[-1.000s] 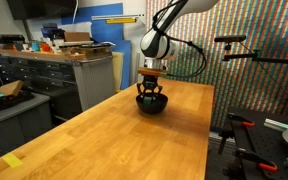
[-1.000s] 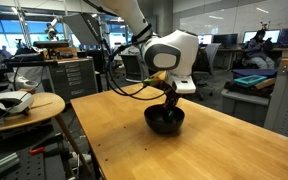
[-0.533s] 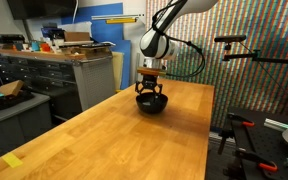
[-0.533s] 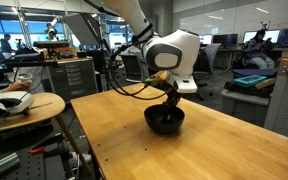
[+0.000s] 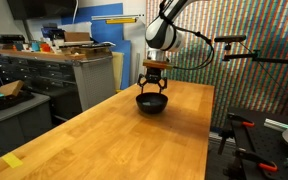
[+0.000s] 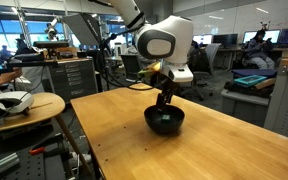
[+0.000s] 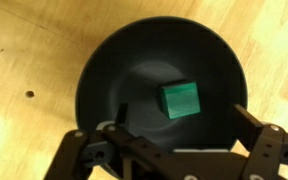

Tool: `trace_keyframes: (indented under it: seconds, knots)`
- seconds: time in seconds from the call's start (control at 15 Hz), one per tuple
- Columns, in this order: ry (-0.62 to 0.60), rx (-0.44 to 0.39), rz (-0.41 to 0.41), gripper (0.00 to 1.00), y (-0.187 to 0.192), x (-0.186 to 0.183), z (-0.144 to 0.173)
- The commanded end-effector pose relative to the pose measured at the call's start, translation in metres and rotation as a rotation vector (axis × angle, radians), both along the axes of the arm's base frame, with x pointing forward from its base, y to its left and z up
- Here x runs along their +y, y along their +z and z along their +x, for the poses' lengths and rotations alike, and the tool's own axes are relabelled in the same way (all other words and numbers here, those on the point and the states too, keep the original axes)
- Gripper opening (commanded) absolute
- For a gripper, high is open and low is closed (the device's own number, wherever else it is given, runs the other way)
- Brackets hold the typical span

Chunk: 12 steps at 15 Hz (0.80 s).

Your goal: Put the green cube inside the black bowl

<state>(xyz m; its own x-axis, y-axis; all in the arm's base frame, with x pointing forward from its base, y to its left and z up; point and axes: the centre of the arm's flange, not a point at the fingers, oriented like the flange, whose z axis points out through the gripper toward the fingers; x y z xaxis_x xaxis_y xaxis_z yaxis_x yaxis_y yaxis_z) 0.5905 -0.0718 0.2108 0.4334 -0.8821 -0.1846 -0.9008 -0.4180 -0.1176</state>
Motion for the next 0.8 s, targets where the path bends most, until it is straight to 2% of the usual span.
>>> trace_keyframes:
  seconds: [0.0, 0.33, 0.53, 0.67, 0.73]
  knots:
    - [0.132, 0.013, -0.081, 1.00, 0.041, 0.016, -0.044]
    - [0.360, 0.059, -0.206, 1.00, 0.078, 0.032, -0.079]
    - [0.458, 0.061, -0.225, 1.00, 0.097, 0.036, -0.094]
    - [0.545, 0.066, -0.208, 1.00, 0.108, 0.040, -0.104]
    - [0.463, 0.066, -0.214, 1.00, 0.086, 0.038, -0.083]
